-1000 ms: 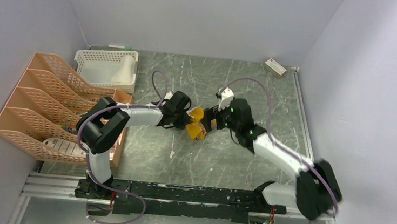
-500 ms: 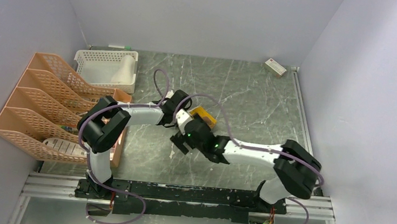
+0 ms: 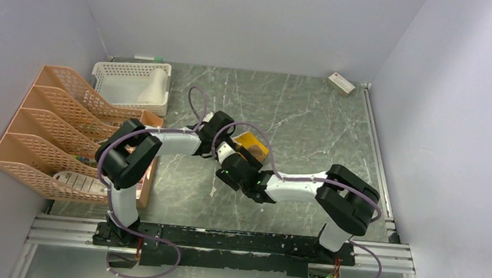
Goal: Roll the towels
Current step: Roll the towel at the center of the board.
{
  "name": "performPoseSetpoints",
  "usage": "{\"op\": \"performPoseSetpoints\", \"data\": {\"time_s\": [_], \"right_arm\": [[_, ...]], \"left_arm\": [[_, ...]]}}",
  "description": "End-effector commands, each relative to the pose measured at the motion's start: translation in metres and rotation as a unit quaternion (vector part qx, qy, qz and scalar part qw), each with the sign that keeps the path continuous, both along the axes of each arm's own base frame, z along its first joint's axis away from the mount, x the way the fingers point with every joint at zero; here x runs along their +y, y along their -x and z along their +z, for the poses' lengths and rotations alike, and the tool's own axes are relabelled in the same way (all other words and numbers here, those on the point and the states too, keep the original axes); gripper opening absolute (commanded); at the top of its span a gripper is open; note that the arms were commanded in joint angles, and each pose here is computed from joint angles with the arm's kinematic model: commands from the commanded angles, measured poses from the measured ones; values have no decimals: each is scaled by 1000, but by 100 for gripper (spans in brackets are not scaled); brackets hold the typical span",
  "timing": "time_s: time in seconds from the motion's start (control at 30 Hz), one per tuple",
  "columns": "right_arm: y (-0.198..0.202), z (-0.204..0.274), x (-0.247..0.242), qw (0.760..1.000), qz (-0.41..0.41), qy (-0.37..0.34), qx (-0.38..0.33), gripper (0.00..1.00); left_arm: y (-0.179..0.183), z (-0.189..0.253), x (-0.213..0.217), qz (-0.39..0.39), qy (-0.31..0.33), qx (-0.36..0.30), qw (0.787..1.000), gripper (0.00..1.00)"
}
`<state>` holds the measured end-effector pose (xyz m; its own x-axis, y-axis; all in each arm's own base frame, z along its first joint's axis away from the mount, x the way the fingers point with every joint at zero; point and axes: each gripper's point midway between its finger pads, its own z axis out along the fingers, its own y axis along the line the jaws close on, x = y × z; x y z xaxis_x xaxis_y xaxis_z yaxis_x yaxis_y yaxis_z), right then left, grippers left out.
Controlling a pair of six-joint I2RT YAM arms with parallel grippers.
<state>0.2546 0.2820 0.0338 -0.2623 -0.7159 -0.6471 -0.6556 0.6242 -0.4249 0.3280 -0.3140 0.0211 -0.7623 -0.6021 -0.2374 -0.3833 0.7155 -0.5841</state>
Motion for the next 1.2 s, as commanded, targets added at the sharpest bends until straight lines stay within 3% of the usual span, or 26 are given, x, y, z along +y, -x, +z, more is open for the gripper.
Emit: {"op": "performPoseSetpoints", "data": {"time_s": [0.0,0.03,0.1,0.13,0.2,0.37,0.4,0.43,0.7,0.9,1.17], "right_arm": [[-10,-6,-3,999,-29,12,-14,55],[-10,-9,-3,999,-30,11,-11,35],[-10,-10,-3,999,-34,2,-8,6],[-10,-10,-3,999,-37,-6,-5,0],[-11,-7,-4,999,-40,-31,7,0],[-16,6,-8,989,-37,-127,61,0],[-18,9,-10,986,-37,-146,74,0],[-18,12,-10,981,-34,-166,90,0],[-38,26,-27,942,-40,-274,188,0],[-38,6,-25,908,-36,-298,291,0],[-25,-8,-14,887,1,-286,363,0]], "left_arm": [[10,-15,7,-2,-5,27,1000,7],[10,-15,7,-2,-5,28,1000,7],[10,-14,8,-1,-7,30,1000,9],[10,-13,10,0,-10,31,999,11],[10,-10,13,-1,-16,31,999,20],[6,10,20,-19,-1,7,1000,61],[6,12,21,-23,2,2,1000,62],[6,17,21,-26,7,-4,1000,74],[5,23,15,-38,19,-10,999,76],[-8,22,11,-32,10,-10,999,76],[-60,82,27,-4,-25,-90,996,78]]}}
